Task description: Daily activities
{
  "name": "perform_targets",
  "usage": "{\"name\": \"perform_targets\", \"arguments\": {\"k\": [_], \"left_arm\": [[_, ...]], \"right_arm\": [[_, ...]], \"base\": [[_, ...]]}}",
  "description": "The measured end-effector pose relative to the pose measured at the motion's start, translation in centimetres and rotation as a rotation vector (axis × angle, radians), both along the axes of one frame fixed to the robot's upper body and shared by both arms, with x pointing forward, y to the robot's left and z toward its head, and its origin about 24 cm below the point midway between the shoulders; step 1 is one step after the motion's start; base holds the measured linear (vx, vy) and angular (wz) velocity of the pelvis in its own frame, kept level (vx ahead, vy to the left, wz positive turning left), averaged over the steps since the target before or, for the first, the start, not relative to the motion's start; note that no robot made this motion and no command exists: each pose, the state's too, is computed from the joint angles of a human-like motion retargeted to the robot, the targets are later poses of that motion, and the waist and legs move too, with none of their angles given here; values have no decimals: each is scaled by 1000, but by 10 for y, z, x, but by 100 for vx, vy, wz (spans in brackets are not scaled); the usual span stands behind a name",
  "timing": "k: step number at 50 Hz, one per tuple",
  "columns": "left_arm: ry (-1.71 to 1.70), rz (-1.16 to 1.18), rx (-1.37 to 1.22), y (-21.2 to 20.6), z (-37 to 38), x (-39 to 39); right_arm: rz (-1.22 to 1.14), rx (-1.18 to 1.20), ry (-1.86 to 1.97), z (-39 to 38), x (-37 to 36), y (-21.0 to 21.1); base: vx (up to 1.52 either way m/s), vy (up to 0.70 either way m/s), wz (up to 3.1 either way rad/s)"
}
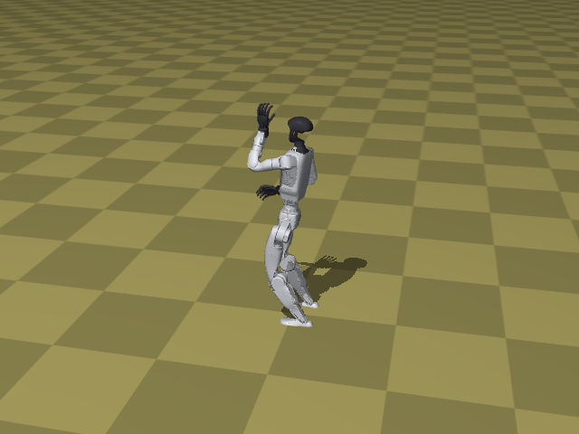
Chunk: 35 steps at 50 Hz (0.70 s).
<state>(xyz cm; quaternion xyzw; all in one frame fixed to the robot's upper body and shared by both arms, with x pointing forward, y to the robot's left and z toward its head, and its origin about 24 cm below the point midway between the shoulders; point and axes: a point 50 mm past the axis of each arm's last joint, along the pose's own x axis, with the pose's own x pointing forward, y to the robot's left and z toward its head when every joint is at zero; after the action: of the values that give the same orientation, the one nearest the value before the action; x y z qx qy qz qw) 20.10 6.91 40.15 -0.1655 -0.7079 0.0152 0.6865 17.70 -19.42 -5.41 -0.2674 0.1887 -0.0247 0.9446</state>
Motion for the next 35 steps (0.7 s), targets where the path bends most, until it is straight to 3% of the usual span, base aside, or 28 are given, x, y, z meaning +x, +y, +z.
{"name": "perform_targets", "arguments": {"k": [17, 21, 25, 30, 35], "left_arm": [[19, -101, 28, 8, 3, 5], [186, -127, 92, 13, -44, 27], [606, -88, 285, 7, -144, 66], [1019, 6, 758, -15, -285, 62], [1052, 77, 1015, -26, -331, 46]], "right_arm": [[-29, 214, -16, 4, 19, 11], [-34, 282, -410, 80, 65, 18], [16, 426, -1088, 227, 91, 35], [170, 711, -1793, 372, 38, 64], [213, 846, -2051, 408, -1, 68]], "base": [[1, 0, -2], [0, -1, -10], [-3, -3, -31], [-2, -4, -34], [0, -1, -4]]}}
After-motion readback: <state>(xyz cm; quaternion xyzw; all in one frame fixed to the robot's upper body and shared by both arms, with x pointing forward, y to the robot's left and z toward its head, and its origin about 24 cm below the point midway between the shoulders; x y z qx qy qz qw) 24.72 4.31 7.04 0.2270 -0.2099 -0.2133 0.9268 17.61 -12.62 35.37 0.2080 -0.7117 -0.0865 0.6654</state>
